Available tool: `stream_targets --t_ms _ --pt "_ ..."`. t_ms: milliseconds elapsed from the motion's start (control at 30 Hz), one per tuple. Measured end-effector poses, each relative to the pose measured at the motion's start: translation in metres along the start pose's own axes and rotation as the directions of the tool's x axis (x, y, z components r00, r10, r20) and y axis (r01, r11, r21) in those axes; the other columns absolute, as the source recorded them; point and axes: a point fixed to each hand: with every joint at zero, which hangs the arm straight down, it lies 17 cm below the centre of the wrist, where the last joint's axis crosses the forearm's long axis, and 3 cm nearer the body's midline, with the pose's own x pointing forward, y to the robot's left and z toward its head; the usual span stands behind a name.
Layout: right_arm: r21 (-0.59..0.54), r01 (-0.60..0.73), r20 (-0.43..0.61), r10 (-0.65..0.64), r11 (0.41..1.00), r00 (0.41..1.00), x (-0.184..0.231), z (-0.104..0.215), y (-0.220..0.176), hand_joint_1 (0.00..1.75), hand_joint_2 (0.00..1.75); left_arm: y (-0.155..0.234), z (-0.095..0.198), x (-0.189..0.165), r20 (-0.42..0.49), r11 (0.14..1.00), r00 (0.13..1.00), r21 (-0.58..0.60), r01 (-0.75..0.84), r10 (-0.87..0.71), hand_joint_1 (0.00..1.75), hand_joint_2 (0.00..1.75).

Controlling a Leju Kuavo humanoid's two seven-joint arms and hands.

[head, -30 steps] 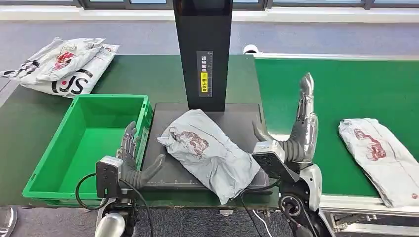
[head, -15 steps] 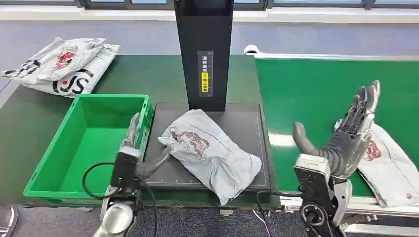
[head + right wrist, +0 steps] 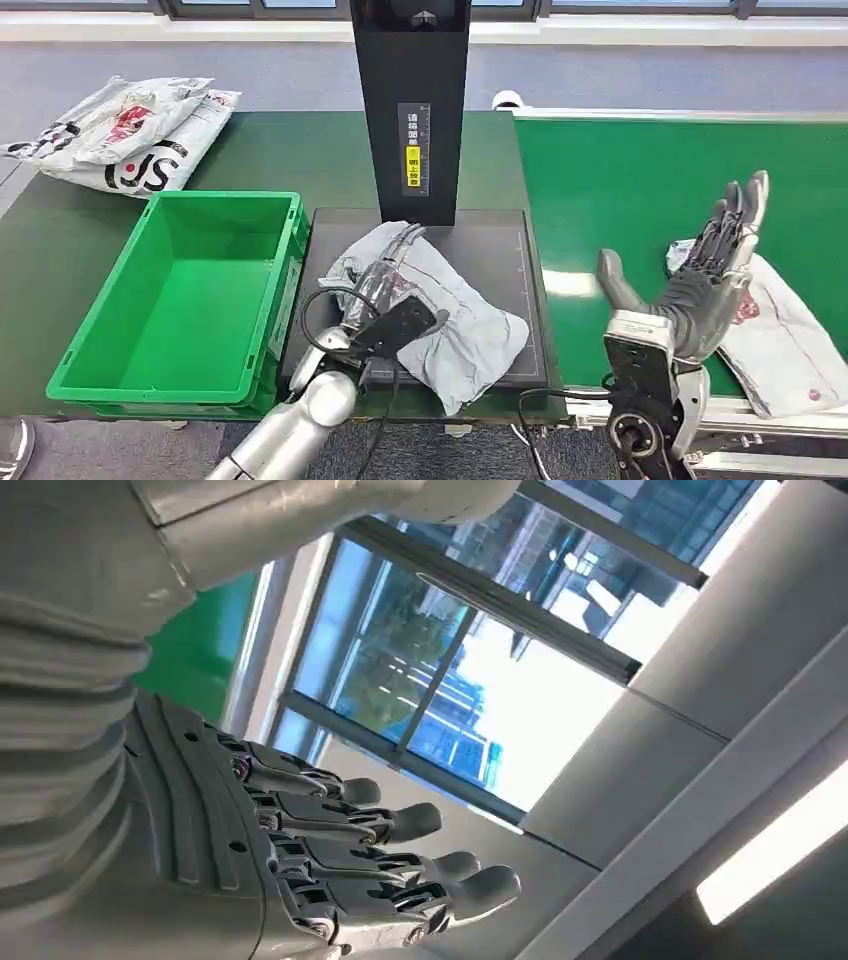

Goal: Moved the parcel from conveyor to table for the left to box.

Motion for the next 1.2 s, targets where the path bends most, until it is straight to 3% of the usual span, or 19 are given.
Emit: stream_targets --t_ms 233,500,967,1133,1167,1200 --pt "0.001 0.003 -0.016 -0.003 1.000 1.000 -0.002 0.000 0.005 0.00 1.75 -0.035 -0.007 0.013 0.007 0.996 1.000 -0.084 -0.020 0.020 0.00 1.75" --pt "-0.007 0.003 -0.023 -0.003 1.000 1.000 0.001 -0.003 0.007 0.00 1.75 -0.071 -0.005 -0.001 -0.031 0.978 0.999 -0.206 0.033 -0.041 0.00 1.75" --pt "-0.009 0.007 -0.025 -0.007 1.000 1.000 0.001 -0.004 0.009 0.00 1.75 -0.084 -0.002 -0.014 -0.052 0.964 0.995 -0.256 0.064 -0.080 0.00 1.75" --pt "-0.009 0.005 -0.034 -0.006 1.000 0.999 0.000 -0.005 0.010 0.00 1.75 -0.087 -0.001 -0.031 -0.072 0.942 0.982 -0.301 0.148 -0.177 0.00 1.75" --pt "-0.010 0.004 -0.038 -0.005 1.000 0.999 0.000 -0.005 0.010 0.00 1.75 -0.088 0.000 -0.037 -0.079 0.935 0.976 -0.310 0.171 -0.204 0.03 1.75" --pt "-0.011 0.005 -0.040 -0.005 1.000 0.999 0.000 -0.005 0.010 0.00 1.75 -0.088 0.000 -0.042 -0.085 0.930 0.970 -0.315 0.190 -0.227 0.56 1.75"
